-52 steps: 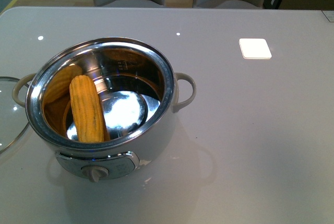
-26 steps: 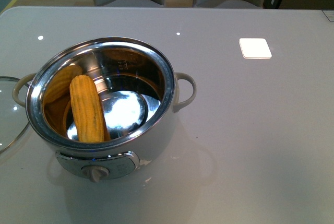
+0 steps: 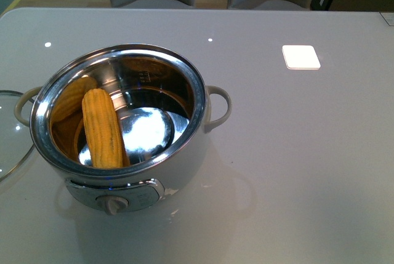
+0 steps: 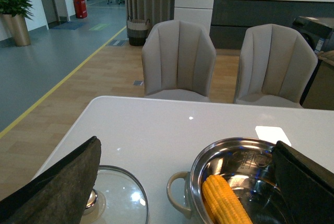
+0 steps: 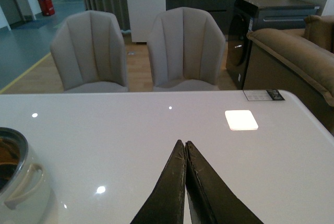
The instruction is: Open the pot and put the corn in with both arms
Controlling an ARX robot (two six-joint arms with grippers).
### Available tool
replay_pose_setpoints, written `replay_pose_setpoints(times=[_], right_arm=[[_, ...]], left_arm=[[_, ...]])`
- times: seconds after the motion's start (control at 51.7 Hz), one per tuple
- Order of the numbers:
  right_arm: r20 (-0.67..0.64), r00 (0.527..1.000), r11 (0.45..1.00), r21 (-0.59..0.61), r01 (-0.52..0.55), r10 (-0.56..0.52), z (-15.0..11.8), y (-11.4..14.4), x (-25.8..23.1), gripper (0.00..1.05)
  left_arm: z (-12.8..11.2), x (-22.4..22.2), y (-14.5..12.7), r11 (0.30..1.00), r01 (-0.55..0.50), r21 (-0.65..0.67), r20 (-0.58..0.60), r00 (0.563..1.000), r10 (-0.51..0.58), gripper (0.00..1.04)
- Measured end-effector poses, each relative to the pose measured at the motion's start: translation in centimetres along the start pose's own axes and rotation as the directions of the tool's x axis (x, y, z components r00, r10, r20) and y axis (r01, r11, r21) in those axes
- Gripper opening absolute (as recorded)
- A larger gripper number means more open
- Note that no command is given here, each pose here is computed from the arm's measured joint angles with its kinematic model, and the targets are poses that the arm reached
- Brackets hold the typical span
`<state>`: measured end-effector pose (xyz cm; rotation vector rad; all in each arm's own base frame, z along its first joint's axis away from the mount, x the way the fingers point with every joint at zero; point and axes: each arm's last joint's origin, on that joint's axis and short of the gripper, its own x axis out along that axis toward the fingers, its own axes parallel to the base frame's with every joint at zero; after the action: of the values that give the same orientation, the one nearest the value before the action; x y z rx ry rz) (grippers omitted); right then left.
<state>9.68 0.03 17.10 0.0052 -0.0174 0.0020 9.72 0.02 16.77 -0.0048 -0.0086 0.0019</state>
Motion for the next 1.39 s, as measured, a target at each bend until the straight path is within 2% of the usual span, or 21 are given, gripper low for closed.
replay_pose_setpoints(times=[0.213,0.252,0.522,0.697,0.793,1.393], right_arm=[[0.000,1.000,1.000,0.000,0.000,0.000,0.00,0.00,-0.01,0.02],[0.000,1.000,1.000,-0.002,0.000,0.000,0.00,0.00,-0.01,0.07],[0.001,1.000,1.000,-0.002,0.000,0.000,0.00,0.00,-0.01,0.51],[0.001,1.000,1.000,-0.002,0.000,0.000,0.00,0.00,-0.01,0.86],[0.001,1.000,1.000,-0.001,0.000,0.000,0.00,0.00,-0.01,0.97],[0.001,1.000,1.000,-0.002,0.000,0.000,0.00,0.00,-0.01,0.96]], left_arm=[[0.00,0.00,0.00,1.000,0.000,0.000,0.000,1.000,0.000,0.98],[0.00,0.00,0.00,1.000,0.000,0.000,0.000,1.000,0.000,0.98],[0.00,0.00,0.00,1.000,0.000,0.000,0.000,1.000,0.000,0.98],[0.00,0.00,0.00,1.000,0.000,0.000,0.000,1.000,0.000,0.98],[0.00,0.00,0.00,1.000,0.000,0.000,0.000,1.000,0.000,0.98],[0.00,0.00,0.00,1.000,0.000,0.000,0.000,1.000,0.000,0.98]])
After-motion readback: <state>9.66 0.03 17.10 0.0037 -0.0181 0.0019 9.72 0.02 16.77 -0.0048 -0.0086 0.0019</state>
